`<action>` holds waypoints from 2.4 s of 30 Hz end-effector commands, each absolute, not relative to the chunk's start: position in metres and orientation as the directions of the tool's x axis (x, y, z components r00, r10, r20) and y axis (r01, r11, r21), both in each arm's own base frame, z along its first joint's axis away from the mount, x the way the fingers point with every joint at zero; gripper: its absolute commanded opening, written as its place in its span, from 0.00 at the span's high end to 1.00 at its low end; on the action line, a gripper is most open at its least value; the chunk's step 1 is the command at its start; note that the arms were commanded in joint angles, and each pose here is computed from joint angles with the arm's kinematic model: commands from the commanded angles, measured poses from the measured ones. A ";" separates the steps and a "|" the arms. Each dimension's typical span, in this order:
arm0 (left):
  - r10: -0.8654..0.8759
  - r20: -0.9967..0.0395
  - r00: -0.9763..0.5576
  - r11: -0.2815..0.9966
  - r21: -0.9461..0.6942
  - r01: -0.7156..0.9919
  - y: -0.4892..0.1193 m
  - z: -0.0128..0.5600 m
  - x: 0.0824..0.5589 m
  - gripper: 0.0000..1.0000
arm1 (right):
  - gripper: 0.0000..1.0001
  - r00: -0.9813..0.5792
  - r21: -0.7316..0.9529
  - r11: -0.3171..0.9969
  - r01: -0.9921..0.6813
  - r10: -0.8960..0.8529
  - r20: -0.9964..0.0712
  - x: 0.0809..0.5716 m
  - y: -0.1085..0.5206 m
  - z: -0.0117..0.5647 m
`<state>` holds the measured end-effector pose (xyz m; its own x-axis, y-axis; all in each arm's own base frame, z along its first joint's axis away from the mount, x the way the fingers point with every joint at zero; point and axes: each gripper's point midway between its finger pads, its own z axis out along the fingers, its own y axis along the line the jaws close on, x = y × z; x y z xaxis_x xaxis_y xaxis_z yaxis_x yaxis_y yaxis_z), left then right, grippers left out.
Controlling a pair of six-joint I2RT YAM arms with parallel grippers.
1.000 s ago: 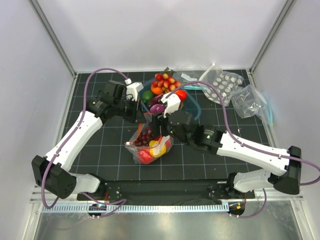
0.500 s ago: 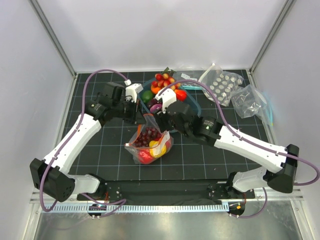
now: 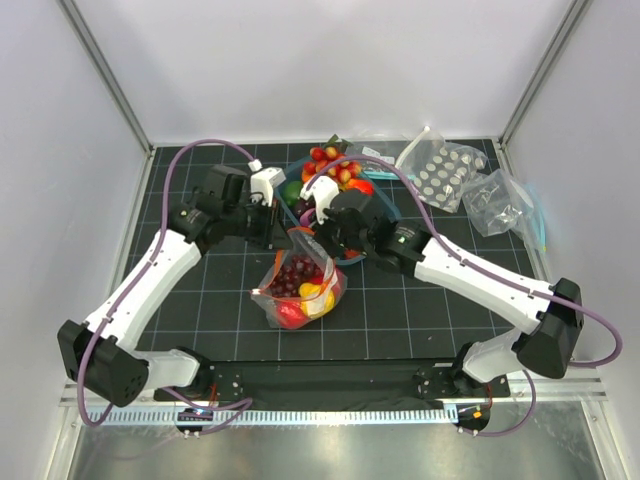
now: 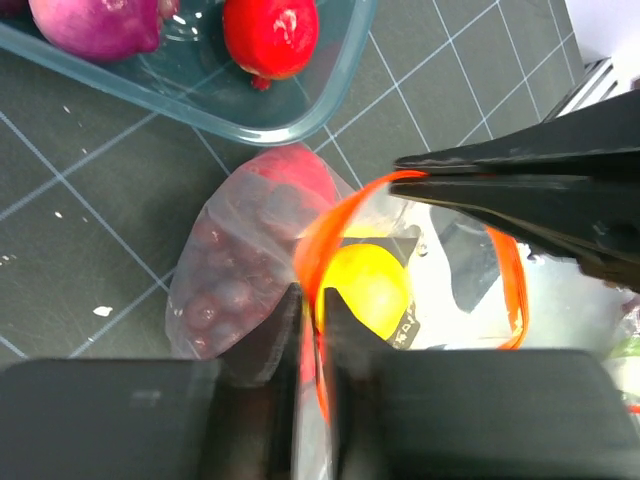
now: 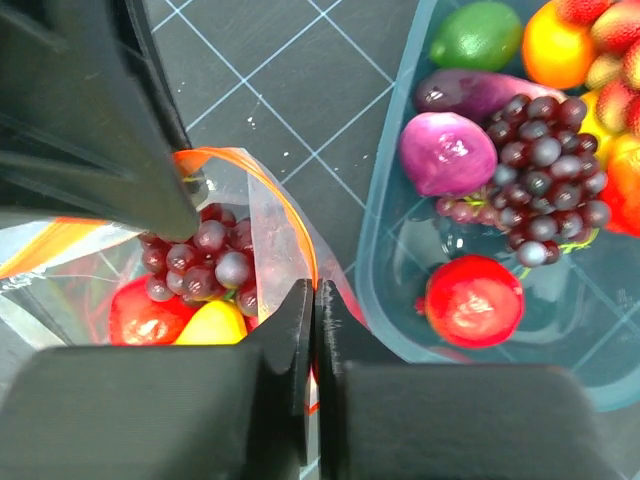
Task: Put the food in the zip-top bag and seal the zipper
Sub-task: Zip the zipper food storage bag at the center of the board.
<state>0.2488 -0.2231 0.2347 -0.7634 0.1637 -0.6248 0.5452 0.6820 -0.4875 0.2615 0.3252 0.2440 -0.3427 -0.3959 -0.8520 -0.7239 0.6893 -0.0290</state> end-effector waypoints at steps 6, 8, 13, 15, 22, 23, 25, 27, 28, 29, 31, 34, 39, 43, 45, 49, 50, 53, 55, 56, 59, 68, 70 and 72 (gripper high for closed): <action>0.098 -0.767 -0.635 0.679 -0.414 0.605 -0.215 0.275 0.250 0.36 | 0.99 -0.371 0.033 0.740 -0.671 -0.298 -0.879 0.284 0.323 0.257; 0.073 -0.804 -0.590 0.689 -0.388 0.613 -0.209 0.283 0.248 0.26 | 0.99 -0.394 0.049 0.761 -0.647 -0.278 -0.876 0.289 0.317 0.253; 0.045 -0.855 -0.516 0.674 -0.356 0.648 -0.204 0.291 0.238 0.05 | 0.99 -0.398 0.066 0.792 -0.607 -0.230 -0.888 0.299 0.299 0.257; 0.041 -0.881 -0.471 0.647 -0.336 0.685 -0.204 0.298 0.229 0.00 | 0.99 -0.399 0.070 0.801 -0.595 -0.218 -0.891 0.302 0.294 0.259; 0.030 -0.957 -0.290 0.674 -0.195 0.712 -0.181 0.294 0.210 0.01 | 0.99 -0.411 0.073 0.810 -0.581 -0.215 -0.886 0.305 0.284 0.251; 0.015 -0.960 -0.279 0.713 -0.185 0.676 -0.173 0.291 0.214 0.01 | 0.99 -0.408 0.075 0.811 -0.580 -0.209 -0.889 0.306 0.284 0.252; -0.004 -0.962 -0.272 0.744 -0.185 0.642 -0.164 0.282 0.212 0.00 | 0.99 -0.409 0.077 0.811 -0.581 -0.209 -0.888 0.306 0.283 0.252; -0.015 -0.960 -0.280 0.796 -0.181 0.578 -0.152 0.274 0.217 0.00 | 0.99 -0.410 0.081 0.809 -0.582 -0.206 -0.889 0.306 0.283 0.252; -0.008 -0.955 -0.297 0.813 -0.179 0.554 -0.147 0.268 0.218 0.00 | 0.99 -0.410 0.082 0.808 -0.583 -0.206 -0.888 0.305 0.283 0.252; -0.003 -0.952 -0.306 0.825 -0.176 0.538 -0.144 0.265 0.218 0.00 | 0.99 -0.410 0.082 0.808 -0.583 -0.206 -0.888 0.305 0.283 0.251; 0.000 -0.946 -0.324 0.857 -0.167 0.488 -0.136 0.260 0.224 0.00 | 0.99 -0.412 0.083 0.807 -0.585 -0.207 -0.888 0.305 0.283 0.250; 0.010 -0.933 -0.359 0.868 -0.170 0.467 -0.134 0.253 0.226 0.00 | 0.99 -0.412 0.082 0.807 -0.585 -0.208 -0.887 0.305 0.283 0.249; 0.055 -0.902 -0.429 0.880 -0.160 0.448 -0.131 0.235 0.226 0.03 | 0.99 -0.414 0.082 0.808 -0.584 -0.209 -0.886 0.305 0.282 0.248; 0.073 -0.905 -0.420 0.824 -0.183 0.536 -0.145 0.235 0.215 0.04 | 0.99 -0.417 0.082 0.812 -0.578 -0.207 -0.885 0.307 0.279 0.247; 0.075 -0.912 -0.404 0.791 -0.193 0.581 -0.152 0.237 0.209 0.02 | 0.99 -0.420 0.081 0.814 -0.575 -0.208 -0.883 0.308 0.278 0.245; 0.091 -0.910 -0.404 0.760 -0.199 0.619 -0.160 0.232 0.208 0.03 | 0.99 -0.420 0.084 0.813 -0.576 -0.206 -0.884 0.308 0.277 0.245; 0.092 -0.909 -0.407 0.758 -0.201 0.621 -0.161 0.231 0.209 0.03 | 0.99 -0.420 0.087 0.813 -0.576 -0.204 -0.884 0.308 0.277 0.245; 0.101 -0.908 -0.407 0.740 -0.205 0.640 -0.166 0.231 0.209 0.03 | 0.99 -0.420 0.088 0.812 -0.577 -0.202 -0.885 0.308 0.277 0.245; 0.093 -0.909 -0.406 0.744 -0.208 0.636 -0.165 0.230 0.208 0.01 | 0.99 -0.423 0.092 0.811 -0.577 -0.201 -0.883 0.309 0.277 0.244; 0.088 -0.911 -0.404 0.745 -0.208 0.633 -0.164 0.230 0.208 0.01 | 0.99 -0.426 0.093 0.813 -0.575 -0.200 -0.883 0.310 0.276 0.243; 0.091 -0.910 -0.405 0.767 -0.195 0.611 -0.159 0.224 0.210 0.02 | 0.99 -0.428 0.098 0.809 -0.579 -0.199 -0.882 0.311 0.276 0.242; 0.122 -0.901 -0.416 0.766 -0.181 0.616 -0.159 0.216 0.213 0.24 | 0.99 -0.428 0.109 0.803 -0.586 -0.192 -0.883 0.311 0.277 0.241; 0.124 -0.910 -0.395 0.775 -0.159 0.611 -0.156 0.218 0.214 0.44 | 0.99 -0.430 0.111 0.803 -0.585 -0.191 -0.882 0.311 0.277 0.240; 0.115 -0.922 -0.371 0.785 -0.144 0.602 -0.153 0.220 0.215 0.50 | 0.99 -0.430 0.114 0.801 -0.588 -0.190 -0.882 0.311 0.277 0.241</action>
